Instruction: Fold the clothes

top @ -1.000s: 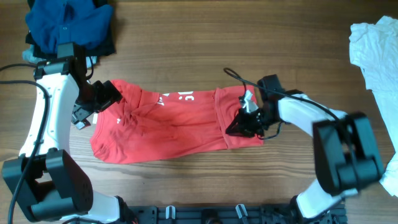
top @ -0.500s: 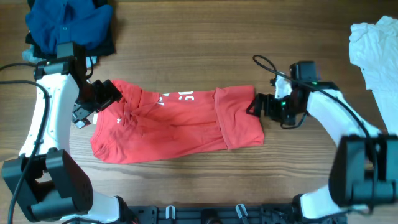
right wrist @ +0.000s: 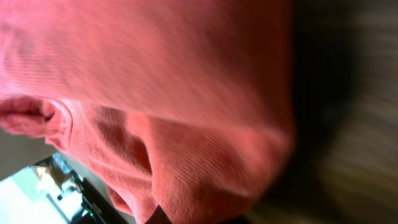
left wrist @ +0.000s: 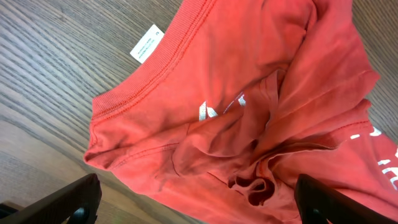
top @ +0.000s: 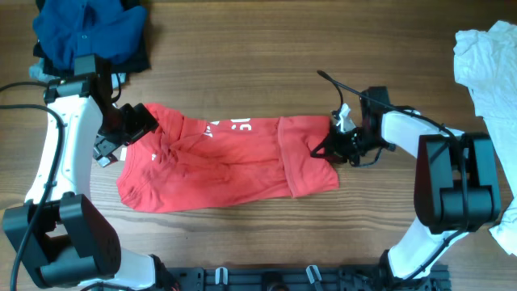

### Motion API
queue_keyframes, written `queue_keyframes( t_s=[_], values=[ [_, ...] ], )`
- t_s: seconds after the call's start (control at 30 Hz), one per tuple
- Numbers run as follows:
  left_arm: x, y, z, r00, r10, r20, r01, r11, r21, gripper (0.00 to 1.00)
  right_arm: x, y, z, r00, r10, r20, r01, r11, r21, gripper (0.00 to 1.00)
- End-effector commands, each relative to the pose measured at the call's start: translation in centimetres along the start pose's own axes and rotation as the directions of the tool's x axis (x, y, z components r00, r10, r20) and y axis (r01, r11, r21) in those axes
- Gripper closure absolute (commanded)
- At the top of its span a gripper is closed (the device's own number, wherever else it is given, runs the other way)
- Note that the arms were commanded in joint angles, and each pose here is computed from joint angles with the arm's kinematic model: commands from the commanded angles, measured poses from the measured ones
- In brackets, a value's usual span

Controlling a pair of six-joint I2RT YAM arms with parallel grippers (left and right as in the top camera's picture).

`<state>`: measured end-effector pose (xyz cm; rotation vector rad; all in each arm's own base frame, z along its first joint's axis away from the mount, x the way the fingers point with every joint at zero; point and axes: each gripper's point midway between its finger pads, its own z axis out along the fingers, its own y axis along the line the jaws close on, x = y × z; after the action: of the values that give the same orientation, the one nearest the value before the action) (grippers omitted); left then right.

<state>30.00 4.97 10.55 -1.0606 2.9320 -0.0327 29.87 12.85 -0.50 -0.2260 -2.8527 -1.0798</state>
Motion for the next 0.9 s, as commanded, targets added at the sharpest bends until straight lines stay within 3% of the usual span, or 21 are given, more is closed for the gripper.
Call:
queue_keyframes(
  t_s=[0.0, 0.13, 0.27, 0.5, 0.6, 0.7, 0.73, 0.77, 0.8, 0.87],
  values=[
    [0.0, 0.4, 0.0, 1.0, -0.004, -0.001, 0.004, 1.0, -0.003, 0.0, -0.3, -4.1, -5.0, 0.984, 0.106, 0.14, -0.134, 0.968, 0.212, 0.96],
    [0.0, 0.4, 0.0, 1.0, -0.005, -0.001, 0.005, 1.0, -0.003, 0.0, 0.3, -4.4, -10.6, 0.953, 0.061, 0.296, -0.175, 0.91, 0.375, 0.96],
    [0.1, 0.4, 0.0, 1.0, -0.005, -0.003, 0.005, 1.0, -0.004, 0.0, 0.4, -1.7, -13.0, 0.924, -0.027, 0.381, -0.129, 0.916, 0.379, 0.96],
    [0.0, 0.4, 0.0, 1.0, -0.005, -0.001, 0.005, 1.0, -0.004, 0.0, 0.9, 3.3, -8.2, 0.924, -0.196, 0.328, 0.019, 0.88, 0.474, 0.95],
    [0.0, 0.4, 0.0, 1.0, -0.005, -0.001, 0.005, 1.0, -0.003, 0.0, 2.3, 5.5, -4.1, 0.931, -0.256, 0.258, 0.1, 0.863, 0.496, 0.89],
    [0.2, 0.5, 0.0, 1.0, -0.005, -0.009, 0.005, 1.0, -0.008, 0.0, 3.8, 6.2, 0.3, 0.947, -0.269, 0.177, 0.146, 0.849, 0.507, 0.72],
    [0.2, 0.5, 0.0, 1.0, -0.005, -0.01, 0.005, 1.0, -0.009, 0.0, 4.1, 6.2, 1.2, 0.95, -0.266, 0.165, 0.149, 0.848, 0.509, 0.57],
    [0.2, 0.5, 0.0, 1.0, -0.005, -0.01, 0.005, 1.0, -0.009, 0.0, 4.4, 6.3, 1.8, 0.951, -0.264, 0.157, 0.151, 0.847, 0.509, 0.25],
    [0.2, 0.5, 0.0, 1.0, -0.005, -0.01, 0.005, 1.0, -0.009, 0.0, 4.4, 6.5, 1.9, 0.953, -0.256, 0.164, 0.142, 0.852, 0.504, 0.1],
    [0.2, 0.5, 0.0, 1.0, -0.005, -0.01, 0.005, 1.0, -0.009, 0.0, 4.1, 7.8, 0.8, 0.946, -0.273, 0.173, 0.152, 0.85, 0.505, 0.02]
  ],
)
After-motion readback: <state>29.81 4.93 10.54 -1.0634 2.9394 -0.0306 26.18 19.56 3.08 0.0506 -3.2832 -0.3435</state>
